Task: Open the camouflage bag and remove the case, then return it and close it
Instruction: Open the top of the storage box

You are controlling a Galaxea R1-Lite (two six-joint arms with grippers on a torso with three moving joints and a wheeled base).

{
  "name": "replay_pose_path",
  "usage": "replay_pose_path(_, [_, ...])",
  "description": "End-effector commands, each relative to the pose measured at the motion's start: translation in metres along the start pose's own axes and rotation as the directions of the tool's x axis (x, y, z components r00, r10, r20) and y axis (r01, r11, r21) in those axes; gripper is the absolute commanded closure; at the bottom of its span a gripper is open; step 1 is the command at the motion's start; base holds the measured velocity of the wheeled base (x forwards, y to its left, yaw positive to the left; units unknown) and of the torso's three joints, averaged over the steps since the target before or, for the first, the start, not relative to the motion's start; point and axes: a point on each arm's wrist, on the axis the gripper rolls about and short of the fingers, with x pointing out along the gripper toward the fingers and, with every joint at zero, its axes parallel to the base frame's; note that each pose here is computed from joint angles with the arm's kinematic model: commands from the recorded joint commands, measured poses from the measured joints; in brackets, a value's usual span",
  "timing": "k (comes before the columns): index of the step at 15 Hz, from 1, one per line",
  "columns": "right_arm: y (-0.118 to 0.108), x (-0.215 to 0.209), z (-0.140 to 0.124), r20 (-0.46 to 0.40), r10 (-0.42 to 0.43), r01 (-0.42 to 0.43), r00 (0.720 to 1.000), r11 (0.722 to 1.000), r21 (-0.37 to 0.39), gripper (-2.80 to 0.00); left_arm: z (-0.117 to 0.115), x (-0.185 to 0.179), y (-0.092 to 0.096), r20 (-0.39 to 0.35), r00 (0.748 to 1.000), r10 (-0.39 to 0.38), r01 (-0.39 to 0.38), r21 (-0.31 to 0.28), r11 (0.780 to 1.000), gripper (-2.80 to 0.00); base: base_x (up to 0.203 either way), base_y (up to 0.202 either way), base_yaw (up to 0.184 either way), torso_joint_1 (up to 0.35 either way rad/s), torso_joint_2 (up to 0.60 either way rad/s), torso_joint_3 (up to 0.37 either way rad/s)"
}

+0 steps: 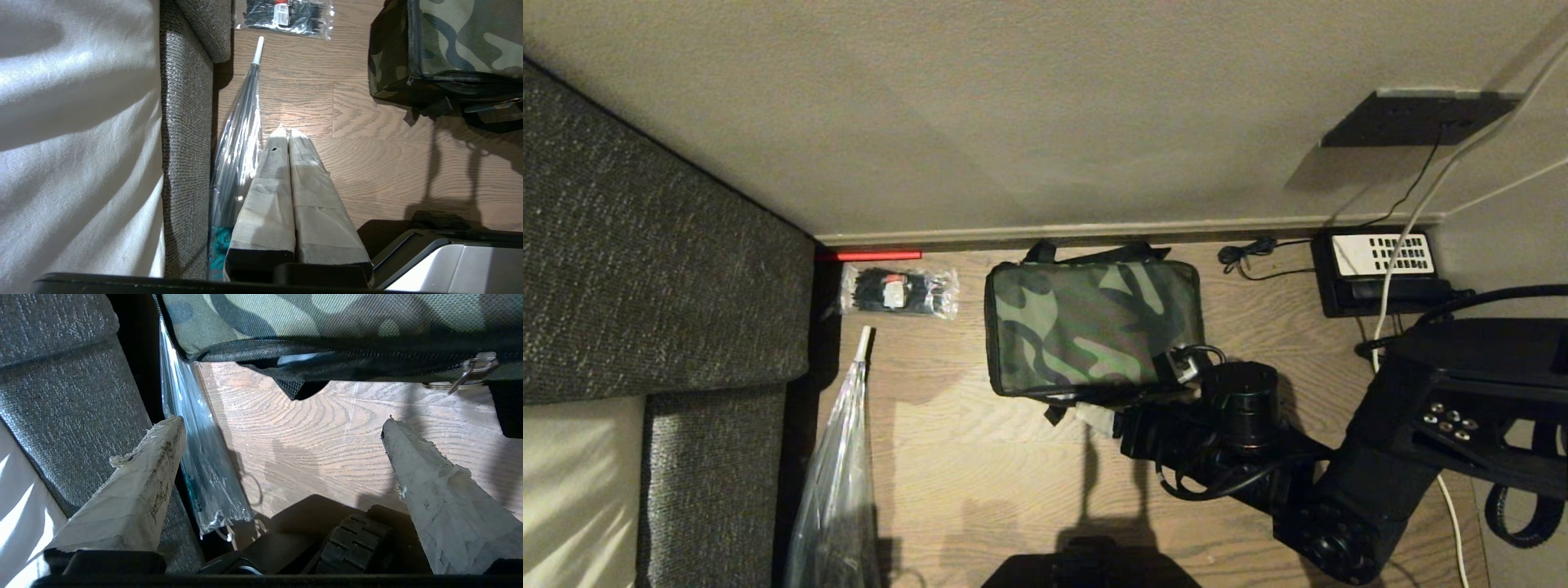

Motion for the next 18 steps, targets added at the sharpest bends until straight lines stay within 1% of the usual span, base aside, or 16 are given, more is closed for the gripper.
replay_pose_path(1, [0.001,0.003,-0.003,0.001,0.007,-0.007,1.000,1.000,-0.006,-2.80,-0.001,0.000,0.000,-0.003,1.000,0.000,0.000,0.000,1.000,0.00,0.000,0.000,0.000,0.000,0.00,0.000])
replay_pose_path(2, [-0.001,0.005,-0.006,0.003,0.007,-0.007,1.000,1.000,-0.017,-2.80,-0.001,0.000,0.000,-0.001,1.000,0.000,0.000,0.000,1.000,0.00,0.000,0.000,0.000,0.000,0.00,0.000])
replay_pose_path(9, [-0.002,0.005,-0.006,0.003,0.005,-0.004,1.000,1.000,-0.023,-2.80,-0.001,0.000,0.000,-0.002,1.000,0.000,0.000,0.000,1.000,0.00,0.000,0.000,0.000,0.000,0.00,0.000])
replay_pose_path(10, [-0.015,0.007,-0.008,-0.002,-0.030,0.030,1.000,0.997,-0.072,-2.80,-0.001,0.000,0.000,-0.003,1.000,0.000,0.000,0.000,1.000,0.00,0.000,0.000,0.000,0.000,0.00,0.000])
replay_pose_path(11, [-0.036,0.010,-0.015,-0.025,-0.083,0.079,0.996,0.987,-0.140,-2.80,-0.001,0.000,0.000,-0.003,1.000,0.000,0.000,0.000,1.000,0.00,0.000,0.000,0.000,0.000,0.00,0.000])
replay_pose_path(12, [-0.050,0.011,-0.017,-0.030,-0.118,0.111,0.993,0.977,-0.182,-2.80,-0.001,0.000,0.000,-0.003,1.000,0.000,0.000,0.000,1.000,0.00,0.000,0.000,0.000,0.000,0.00,0.000])
replay_pose_path(13, [-0.057,0.011,-0.018,-0.031,-0.136,0.128,0.990,0.972,-0.197,-2.80,-0.001,0.000,0.000,-0.003,1.000,0.000,0.000,0.000,1.000,0.00,0.000,0.000,0.000,0.000,0.00,0.000])
replay_pose_path(18, [-0.057,0.011,-0.018,-0.030,-0.137,0.129,0.990,0.972,-0.198,-2.80,-0.001,0.000,0.000,-0.002,1.000,0.000,0.000,0.000,1.000,0.00,0.000,0.000,0.000,0.000,0.00,0.000])
